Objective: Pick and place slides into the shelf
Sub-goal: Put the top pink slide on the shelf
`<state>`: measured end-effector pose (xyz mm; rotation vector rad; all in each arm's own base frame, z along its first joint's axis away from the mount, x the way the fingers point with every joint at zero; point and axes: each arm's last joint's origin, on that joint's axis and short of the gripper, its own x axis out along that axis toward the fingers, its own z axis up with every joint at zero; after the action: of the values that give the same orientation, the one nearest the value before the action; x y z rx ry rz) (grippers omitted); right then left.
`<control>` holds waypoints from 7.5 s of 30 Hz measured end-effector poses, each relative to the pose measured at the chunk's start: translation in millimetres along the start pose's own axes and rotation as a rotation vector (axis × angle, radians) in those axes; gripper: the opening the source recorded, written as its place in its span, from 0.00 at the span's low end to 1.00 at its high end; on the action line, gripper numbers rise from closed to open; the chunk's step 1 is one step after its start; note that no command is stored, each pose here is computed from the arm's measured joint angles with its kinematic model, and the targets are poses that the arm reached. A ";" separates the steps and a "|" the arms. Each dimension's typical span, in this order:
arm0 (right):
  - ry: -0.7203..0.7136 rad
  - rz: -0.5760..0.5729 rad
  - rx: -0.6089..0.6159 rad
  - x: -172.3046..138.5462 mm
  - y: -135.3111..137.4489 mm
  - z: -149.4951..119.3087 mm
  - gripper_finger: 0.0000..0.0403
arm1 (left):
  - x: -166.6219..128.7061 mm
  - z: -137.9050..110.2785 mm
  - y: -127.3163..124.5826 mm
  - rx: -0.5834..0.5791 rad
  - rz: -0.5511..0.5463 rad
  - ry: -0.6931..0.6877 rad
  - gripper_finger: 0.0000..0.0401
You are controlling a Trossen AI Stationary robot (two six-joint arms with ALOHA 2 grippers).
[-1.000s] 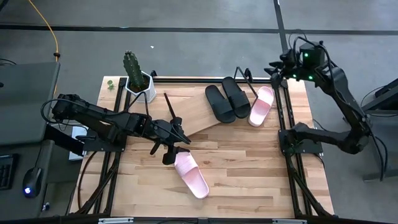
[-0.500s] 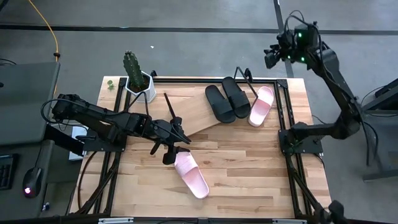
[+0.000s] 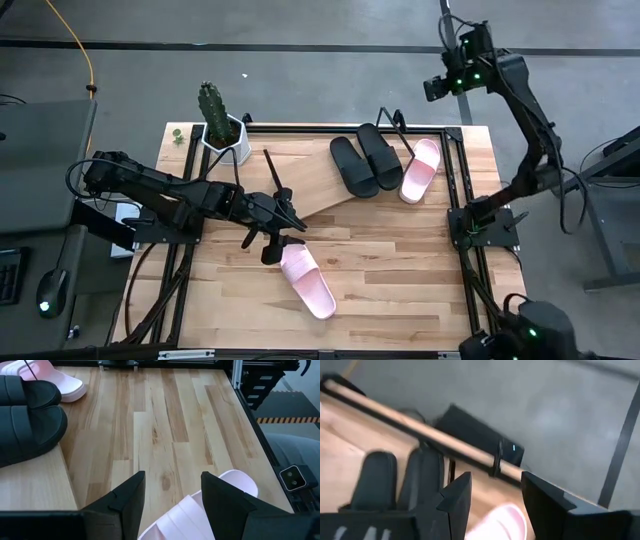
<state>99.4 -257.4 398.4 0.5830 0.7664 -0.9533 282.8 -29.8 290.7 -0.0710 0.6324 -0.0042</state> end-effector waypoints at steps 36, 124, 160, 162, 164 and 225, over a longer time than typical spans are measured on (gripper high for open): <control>0.442 -0.064 0.143 74.2 -17.3 -13.0 0.40 | 0.0 0.1 0.0 0.021 0.000 -0.001 0.44; 0.299 -0.322 -0.388 25.8 81.3 -164.5 0.40 | 0.0 -1.9 0.3 0.049 0.002 0.020 0.44; 0.229 -0.148 -0.602 60.7 105.9 -212.5 0.40 | 0.0 -1.9 0.2 0.057 0.002 0.020 0.44; 0.222 -0.150 -0.601 63.1 105.9 -213.8 0.40 | 0.0 -1.9 0.3 0.057 0.002 0.020 0.44; 0.229 -0.152 -0.606 63.9 105.5 -214.8 0.40 | 0.0 -2.0 0.3 0.057 0.002 0.020 0.44; 0.330 -0.489 -0.388 91.5 67.1 -196.9 0.40 | 0.0 -2.3 0.3 0.064 0.002 0.023 0.44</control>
<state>129.3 -127.2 214.6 0.2108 1.3963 -1.1260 281.5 -29.7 288.8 -0.0080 0.6545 -0.0233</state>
